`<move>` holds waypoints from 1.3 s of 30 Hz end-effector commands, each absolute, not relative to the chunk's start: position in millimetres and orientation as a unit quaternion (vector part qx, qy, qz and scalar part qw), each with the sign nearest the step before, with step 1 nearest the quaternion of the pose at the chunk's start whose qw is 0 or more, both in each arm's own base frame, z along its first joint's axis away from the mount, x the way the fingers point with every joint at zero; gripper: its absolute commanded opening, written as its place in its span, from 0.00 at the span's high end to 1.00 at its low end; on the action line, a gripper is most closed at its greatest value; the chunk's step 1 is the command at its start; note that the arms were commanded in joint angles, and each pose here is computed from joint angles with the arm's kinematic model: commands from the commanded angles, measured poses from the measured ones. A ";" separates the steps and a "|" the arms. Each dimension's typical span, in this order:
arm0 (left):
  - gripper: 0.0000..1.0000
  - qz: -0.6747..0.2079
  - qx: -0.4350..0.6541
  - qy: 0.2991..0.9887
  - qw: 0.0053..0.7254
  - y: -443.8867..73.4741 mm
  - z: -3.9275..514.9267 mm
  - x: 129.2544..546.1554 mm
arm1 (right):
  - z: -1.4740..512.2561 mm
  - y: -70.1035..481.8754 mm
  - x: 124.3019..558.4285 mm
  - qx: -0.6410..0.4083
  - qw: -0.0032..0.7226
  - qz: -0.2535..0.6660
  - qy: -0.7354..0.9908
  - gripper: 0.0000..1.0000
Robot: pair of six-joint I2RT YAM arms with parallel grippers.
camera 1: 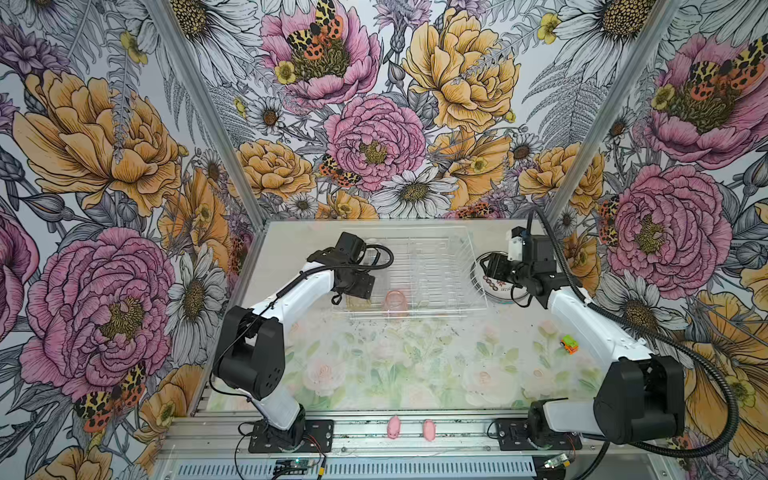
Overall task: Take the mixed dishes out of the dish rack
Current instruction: 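Close left gripper around the amber glass's open end, then lift the amber glass out of the rack with left gripper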
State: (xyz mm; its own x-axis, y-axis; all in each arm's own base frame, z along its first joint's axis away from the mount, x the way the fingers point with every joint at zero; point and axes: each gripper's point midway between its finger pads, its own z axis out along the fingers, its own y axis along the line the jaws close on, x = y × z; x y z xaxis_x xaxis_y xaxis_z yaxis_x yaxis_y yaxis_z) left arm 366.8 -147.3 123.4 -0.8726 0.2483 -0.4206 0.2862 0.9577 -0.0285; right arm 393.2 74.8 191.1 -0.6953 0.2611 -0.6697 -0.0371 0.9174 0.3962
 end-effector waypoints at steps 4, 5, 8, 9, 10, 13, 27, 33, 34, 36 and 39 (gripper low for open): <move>0.17 -0.030 0.146 0.965 0.214 -145.0 121.5 379.4 | 192.3 79.1 398.2 0.061 0.385 0.201 0.899 0.36; 0.17 -0.029 0.146 0.966 0.212 -145.3 120.2 380.2 | 191.7 79.1 398.5 0.062 0.384 0.202 0.899 0.36; 0.17 -0.025 0.148 0.967 0.207 -145.5 114.9 382.8 | 190.0 79.1 399.2 0.062 0.382 0.201 0.900 0.36; 0.17 -0.024 0.149 0.967 0.205 -145.2 113.1 383.5 | 189.9 79.2 399.6 0.063 0.382 0.201 0.900 0.36; 0.17 -0.021 0.149 0.967 0.204 -145.0 111.6 384.6 | 189.4 79.1 400.1 0.063 0.382 0.201 0.900 0.36; 0.17 -0.018 0.152 0.968 0.201 -145.4 107.8 386.7 | 187.5 79.2 400.9 0.063 0.379 0.201 0.901 0.36; 0.36 -0.037 0.156 0.969 0.186 -146.7 101.6 381.4 | 183.4 80.2 404.4 0.065 0.375 0.202 0.902 0.36; 0.49 -0.064 0.154 0.967 0.193 -148.2 112.3 377.6 | 184.3 84.6 403.4 0.059 0.372 0.212 0.902 0.36; 0.49 -0.071 0.154 0.966 0.196 -149.3 115.8 377.2 | 185.7 87.3 402.6 0.054 0.372 0.216 0.901 0.36; 0.50 -0.089 0.153 0.962 0.207 -151.7 126.3 377.3 | 188.1 92.2 401.4 0.042 0.373 0.224 0.899 0.37; 0.50 -0.101 0.150 0.958 0.221 -150.1 139.8 376.7 | 190.8 99.3 398.8 0.028 0.372 0.236 0.897 0.37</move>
State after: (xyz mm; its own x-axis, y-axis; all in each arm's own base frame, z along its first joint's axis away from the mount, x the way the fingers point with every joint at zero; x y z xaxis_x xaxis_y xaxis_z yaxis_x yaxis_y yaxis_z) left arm 379.0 -146.6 111.4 -0.8847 0.2578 -0.3884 0.3093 0.9480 -0.0751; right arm 393.5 87.4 173.9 -0.7412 0.2514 -0.6225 -0.0543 0.9017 0.4289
